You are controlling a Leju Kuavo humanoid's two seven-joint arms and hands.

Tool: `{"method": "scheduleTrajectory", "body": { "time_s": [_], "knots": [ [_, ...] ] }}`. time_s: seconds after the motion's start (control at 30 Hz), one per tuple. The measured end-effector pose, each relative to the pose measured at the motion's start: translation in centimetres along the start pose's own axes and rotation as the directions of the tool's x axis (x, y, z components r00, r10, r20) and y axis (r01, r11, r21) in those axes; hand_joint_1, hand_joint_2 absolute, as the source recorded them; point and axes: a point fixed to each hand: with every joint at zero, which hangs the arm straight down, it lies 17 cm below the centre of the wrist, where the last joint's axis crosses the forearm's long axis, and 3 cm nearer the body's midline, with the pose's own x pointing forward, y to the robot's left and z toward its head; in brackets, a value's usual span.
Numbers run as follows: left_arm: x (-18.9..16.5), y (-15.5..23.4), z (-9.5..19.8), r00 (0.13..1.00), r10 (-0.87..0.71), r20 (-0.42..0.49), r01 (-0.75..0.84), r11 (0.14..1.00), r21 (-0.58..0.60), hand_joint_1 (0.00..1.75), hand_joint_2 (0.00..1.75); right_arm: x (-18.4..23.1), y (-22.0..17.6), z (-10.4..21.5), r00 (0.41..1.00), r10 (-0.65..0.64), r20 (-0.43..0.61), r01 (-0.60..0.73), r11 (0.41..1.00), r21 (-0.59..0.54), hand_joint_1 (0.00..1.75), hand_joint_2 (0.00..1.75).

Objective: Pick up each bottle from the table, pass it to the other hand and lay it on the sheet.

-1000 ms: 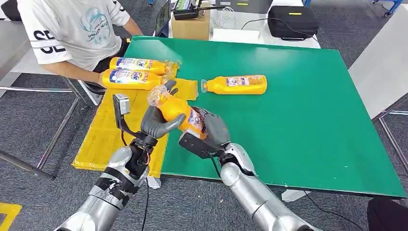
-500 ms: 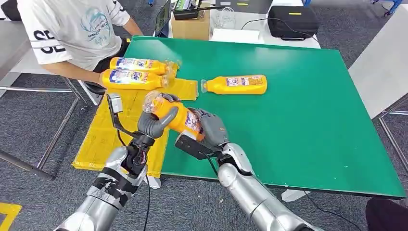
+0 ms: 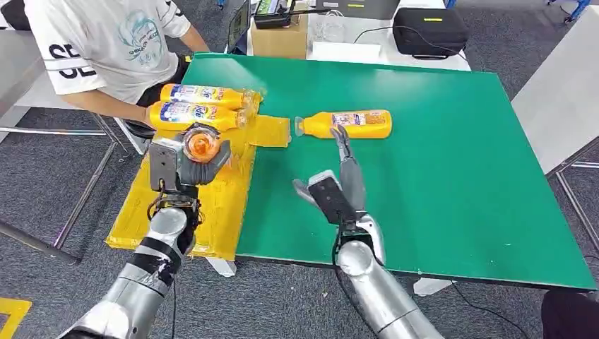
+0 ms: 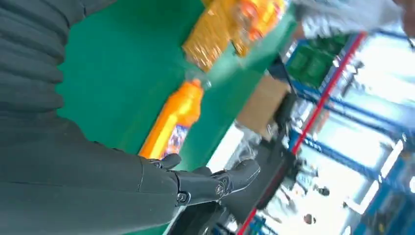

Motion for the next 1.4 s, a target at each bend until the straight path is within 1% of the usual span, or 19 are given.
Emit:
{"method": "scheduleTrajectory", "body": {
  "time_s": [0.1,0.2,0.27,0.4,0.43,0.47,0.57,0.67,0.8,0.83,0.9,0.97,1.07,1.2,1.4],
  "knots": [
    [-0.2,1.9,-0.7,0.987,-0.159,0.034,0.158,0.987,0.037,1.75,1.75,0.6,-1.8,0.5,1.0,-0.029,0.01,0.029,0.998,-0.046,0.0,1.75],
    [-0.2,3.4,-1.3,0.935,-0.347,0.071,0.343,0.937,0.063,1.75,1.75,0.8,-3.5,1.0,0.999,-0.041,0.017,0.042,0.995,-0.085,0.0,1.75],
    [-0.4,3.9,-1.7,0.91,-0.407,0.084,0.403,0.913,0.058,1.75,1.75,0.9,-4.3,1.2,0.999,-0.046,0.021,0.048,0.994,-0.1,0.0,1.75],
    [-0.8,4.5,-2.0,0.889,-0.45,0.083,0.447,0.893,0.053,1.75,1.75,1.2,-5.4,1.5,0.998,-0.049,0.031,0.052,0.991,-0.123,0.0,1.75],
    [-1.0,4.5,-2.1,0.87,-0.487,0.081,0.484,0.873,0.049,1.75,1.75,1.3,-5.6,1.5,0.998,-0.049,0.033,0.052,0.991,-0.126,0.0,1.75],
    [-1.3,4.4,-2.2,0.841,-0.535,0.083,0.534,0.845,0.032,1.75,1.75,1.3,-5.7,1.6,0.998,-0.05,0.033,0.054,0.991,-0.124,0.0,1.75],
    [-3.2,2.9,-1.9,0.706,-0.694,0.141,0.707,0.702,-0.085,1.75,1.75,1.2,-6.0,1.7,0.998,-0.054,0.03,0.058,0.992,-0.112,0.0,1.75],
    [-5.5,1.9,-1.0,0.614,-0.767,0.187,0.789,0.589,-0.176,1.75,1.75,1.2,-6.3,1.7,0.998,-0.057,0.026,0.059,0.993,-0.103,0.0,1.75],
    [-8.9,0.4,0.7,0.527,-0.808,0.263,0.836,0.437,-0.332,1.75,1.75,1.1,-6.3,1.7,0.998,-0.059,0.027,0.061,0.995,-0.084,0.0,1.75],
    [-10.2,0.0,1.5,0.507,-0.809,0.297,0.837,0.38,-0.394,1.75,1.75,1.0,-6.3,1.7,0.998,-0.06,0.025,0.062,0.995,-0.076,0.0,1.75],
    [-12.2,-0.8,3.2,0.496,-0.788,0.366,0.819,0.285,-0.498,1.75,1.75,1.1,-6.1,1.6,0.997,-0.07,0.025,0.071,0.995,-0.063,0.0,1.75],
    [-13.7,-0.9,4.6,0.504,-0.767,0.397,0.791,0.225,-0.569,1.75,1.75,1.1,-6.1,1.5,0.997,-0.077,0.029,0.079,0.995,-0.057,0.0,1.75],
    [-15.2,-0.3,5.8,0.515,-0.751,0.412,0.745,0.154,-0.65,1.75,1.75,1.3,-6.2,1.3,0.995,-0.09,0.038,0.091,0.995,-0.051,0.0,1.75],
    [-16.2,0.6,6.3,0.503,-0.751,0.427,0.715,0.084,-0.694,1.75,1.75,1.7,-6.3,0.9,0.994,-0.096,0.053,0.099,0.994,-0.049,0.0,1.75],
    [-16.8,0.9,6.5,0.492,-0.755,0.433,0.704,0.052,-0.708,1.75,1.75,1.8,-6.3,0.7,0.993,-0.101,0.056,0.103,0.994,-0.044,0.0,1.75]
  ]
}}
